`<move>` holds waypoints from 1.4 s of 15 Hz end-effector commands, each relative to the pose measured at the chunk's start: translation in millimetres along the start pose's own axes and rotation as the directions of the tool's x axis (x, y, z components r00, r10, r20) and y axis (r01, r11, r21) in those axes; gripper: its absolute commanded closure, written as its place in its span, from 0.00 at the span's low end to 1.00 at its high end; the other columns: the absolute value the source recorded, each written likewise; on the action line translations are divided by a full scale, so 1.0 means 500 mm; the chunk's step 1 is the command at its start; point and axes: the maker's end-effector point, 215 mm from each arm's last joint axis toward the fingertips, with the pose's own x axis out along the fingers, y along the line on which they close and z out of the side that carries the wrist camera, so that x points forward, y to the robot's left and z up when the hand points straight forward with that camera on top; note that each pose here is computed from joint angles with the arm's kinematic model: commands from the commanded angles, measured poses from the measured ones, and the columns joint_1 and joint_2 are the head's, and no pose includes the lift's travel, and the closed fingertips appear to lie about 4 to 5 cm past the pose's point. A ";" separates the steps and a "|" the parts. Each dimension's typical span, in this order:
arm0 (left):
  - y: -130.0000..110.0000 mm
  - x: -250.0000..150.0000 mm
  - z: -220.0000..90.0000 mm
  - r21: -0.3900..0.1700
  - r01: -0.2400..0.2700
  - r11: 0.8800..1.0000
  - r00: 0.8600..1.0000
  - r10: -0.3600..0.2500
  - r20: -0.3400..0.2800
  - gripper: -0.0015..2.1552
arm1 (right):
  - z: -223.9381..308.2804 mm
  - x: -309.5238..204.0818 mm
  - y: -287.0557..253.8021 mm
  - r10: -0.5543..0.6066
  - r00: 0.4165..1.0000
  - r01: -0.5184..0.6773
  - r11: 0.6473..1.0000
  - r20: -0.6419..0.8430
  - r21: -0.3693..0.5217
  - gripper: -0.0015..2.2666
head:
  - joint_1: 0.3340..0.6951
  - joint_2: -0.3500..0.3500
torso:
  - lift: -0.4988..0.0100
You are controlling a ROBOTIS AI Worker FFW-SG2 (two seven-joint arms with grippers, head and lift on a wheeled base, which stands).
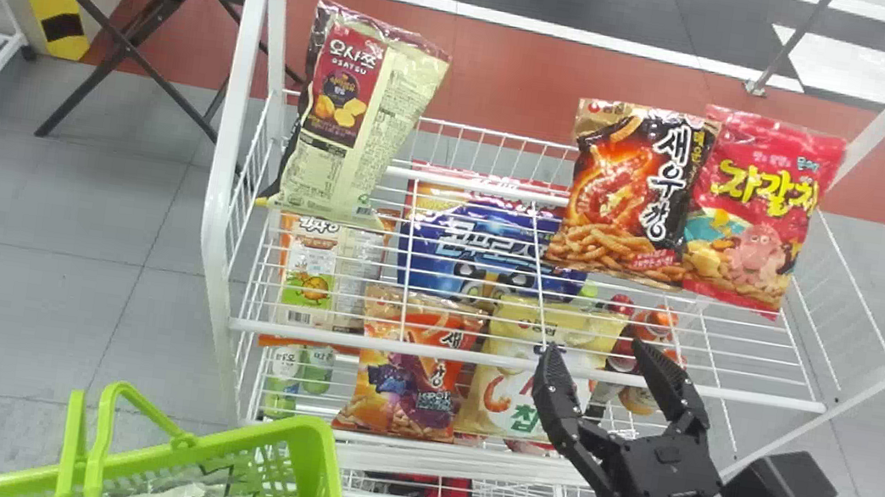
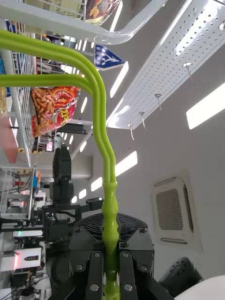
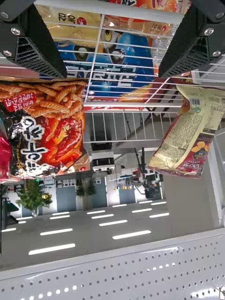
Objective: Hold basket handle with left hand then pick Gkobukchip with right hand and place into basket
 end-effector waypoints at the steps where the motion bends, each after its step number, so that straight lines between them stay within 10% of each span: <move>1: 0.000 0.001 0.000 0.000 -0.001 1.000 1.000 0.001 -0.001 1.00 | 0.000 0.000 0.002 0.000 1.000 0.000 1.000 0.001 0.003 0.04 | 1.00 0.28 | 0.98; 21: 0.004 0.005 -0.004 -0.002 -0.010 1.000 1.000 0.010 -0.007 1.00 | -0.013 0.008 0.021 0.000 1.000 0.000 1.000 -0.016 0.012 0.04 | 1.00 0.31 | 0.98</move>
